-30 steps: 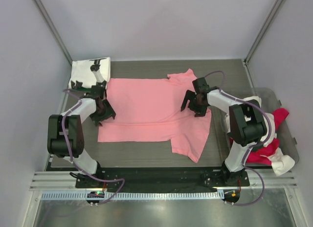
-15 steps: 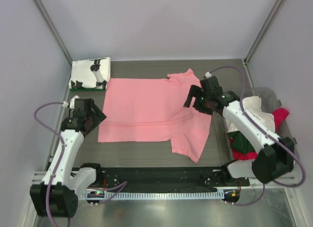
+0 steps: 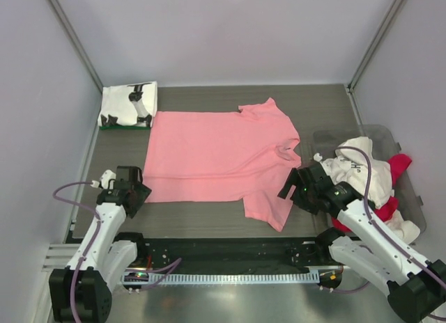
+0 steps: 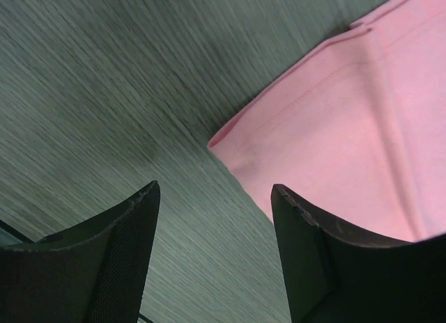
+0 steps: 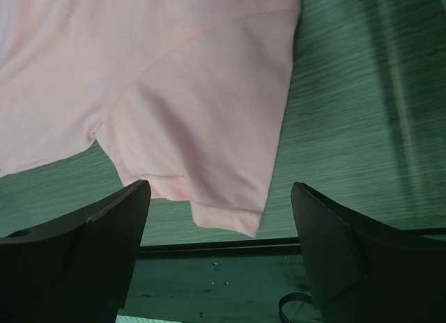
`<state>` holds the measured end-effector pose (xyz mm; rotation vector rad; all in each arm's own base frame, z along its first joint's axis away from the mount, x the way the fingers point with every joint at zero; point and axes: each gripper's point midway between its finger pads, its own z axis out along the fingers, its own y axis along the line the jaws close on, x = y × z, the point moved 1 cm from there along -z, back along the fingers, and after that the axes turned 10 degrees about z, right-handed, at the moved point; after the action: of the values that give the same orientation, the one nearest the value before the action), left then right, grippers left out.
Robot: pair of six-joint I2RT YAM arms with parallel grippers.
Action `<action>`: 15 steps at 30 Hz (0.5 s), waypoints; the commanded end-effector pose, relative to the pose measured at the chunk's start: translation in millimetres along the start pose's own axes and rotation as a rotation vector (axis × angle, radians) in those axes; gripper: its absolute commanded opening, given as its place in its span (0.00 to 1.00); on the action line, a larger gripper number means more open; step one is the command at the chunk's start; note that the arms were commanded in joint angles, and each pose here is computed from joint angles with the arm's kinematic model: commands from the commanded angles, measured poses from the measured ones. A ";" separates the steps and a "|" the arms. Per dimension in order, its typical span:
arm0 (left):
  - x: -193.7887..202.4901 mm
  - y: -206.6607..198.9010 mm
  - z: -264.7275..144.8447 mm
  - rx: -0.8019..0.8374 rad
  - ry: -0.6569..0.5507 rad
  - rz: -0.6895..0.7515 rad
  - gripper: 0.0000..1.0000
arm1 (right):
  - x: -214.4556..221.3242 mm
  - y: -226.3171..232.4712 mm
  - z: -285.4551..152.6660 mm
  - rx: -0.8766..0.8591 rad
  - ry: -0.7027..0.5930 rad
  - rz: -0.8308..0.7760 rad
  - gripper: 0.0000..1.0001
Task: Fold and stack the t-shirts
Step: Fold the tshirt
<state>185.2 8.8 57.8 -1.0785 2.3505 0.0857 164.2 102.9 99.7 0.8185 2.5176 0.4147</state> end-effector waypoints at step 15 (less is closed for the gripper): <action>-13.2 -11.4 34.1 -0.027 -0.067 -0.033 0.46 | 35.1 -24.3 13.8 0.035 0.074 0.036 0.88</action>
<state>201.2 12.8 29.8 -1.0938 2.3521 0.1295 134.7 105.0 66.4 0.8593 2.6032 0.3993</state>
